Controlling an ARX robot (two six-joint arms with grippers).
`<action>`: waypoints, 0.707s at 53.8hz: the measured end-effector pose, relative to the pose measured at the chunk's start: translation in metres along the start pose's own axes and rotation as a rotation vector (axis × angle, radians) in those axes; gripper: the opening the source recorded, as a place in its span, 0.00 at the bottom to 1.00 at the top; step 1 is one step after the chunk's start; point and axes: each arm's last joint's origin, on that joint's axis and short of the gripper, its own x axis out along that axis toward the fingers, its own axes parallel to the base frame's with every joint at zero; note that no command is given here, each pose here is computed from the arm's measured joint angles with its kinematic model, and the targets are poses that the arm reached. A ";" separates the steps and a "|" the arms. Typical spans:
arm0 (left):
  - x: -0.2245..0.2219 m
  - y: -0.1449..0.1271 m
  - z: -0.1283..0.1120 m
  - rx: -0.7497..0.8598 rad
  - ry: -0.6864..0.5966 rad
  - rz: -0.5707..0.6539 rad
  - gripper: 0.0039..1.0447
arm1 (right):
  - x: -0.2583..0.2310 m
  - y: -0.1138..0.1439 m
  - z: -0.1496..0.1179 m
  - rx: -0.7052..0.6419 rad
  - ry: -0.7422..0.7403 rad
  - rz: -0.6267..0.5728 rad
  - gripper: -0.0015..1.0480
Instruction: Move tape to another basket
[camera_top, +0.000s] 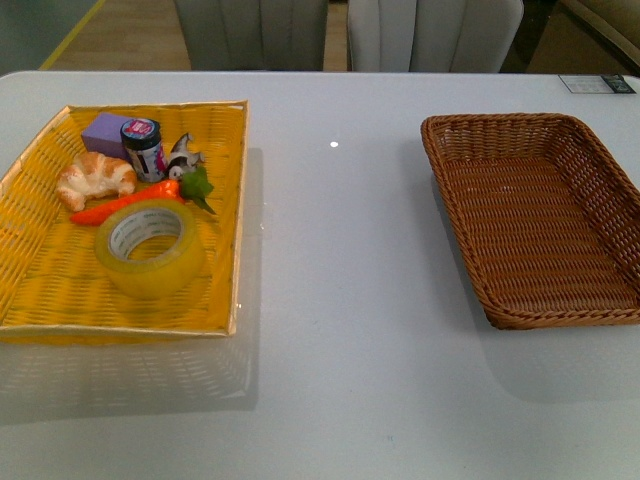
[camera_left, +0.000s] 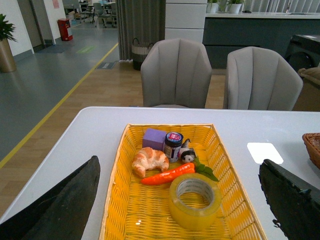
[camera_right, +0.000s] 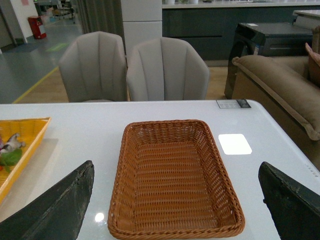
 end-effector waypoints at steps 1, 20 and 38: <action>0.000 0.000 0.000 0.000 0.000 0.000 0.92 | 0.000 0.000 0.000 0.000 0.000 0.000 0.91; 0.004 0.001 0.001 -0.139 0.295 0.002 0.92 | 0.000 0.000 0.000 0.000 0.000 0.000 0.91; 0.111 0.009 -0.012 -0.233 0.476 0.086 0.92 | 0.000 0.000 0.000 0.000 0.000 0.000 0.91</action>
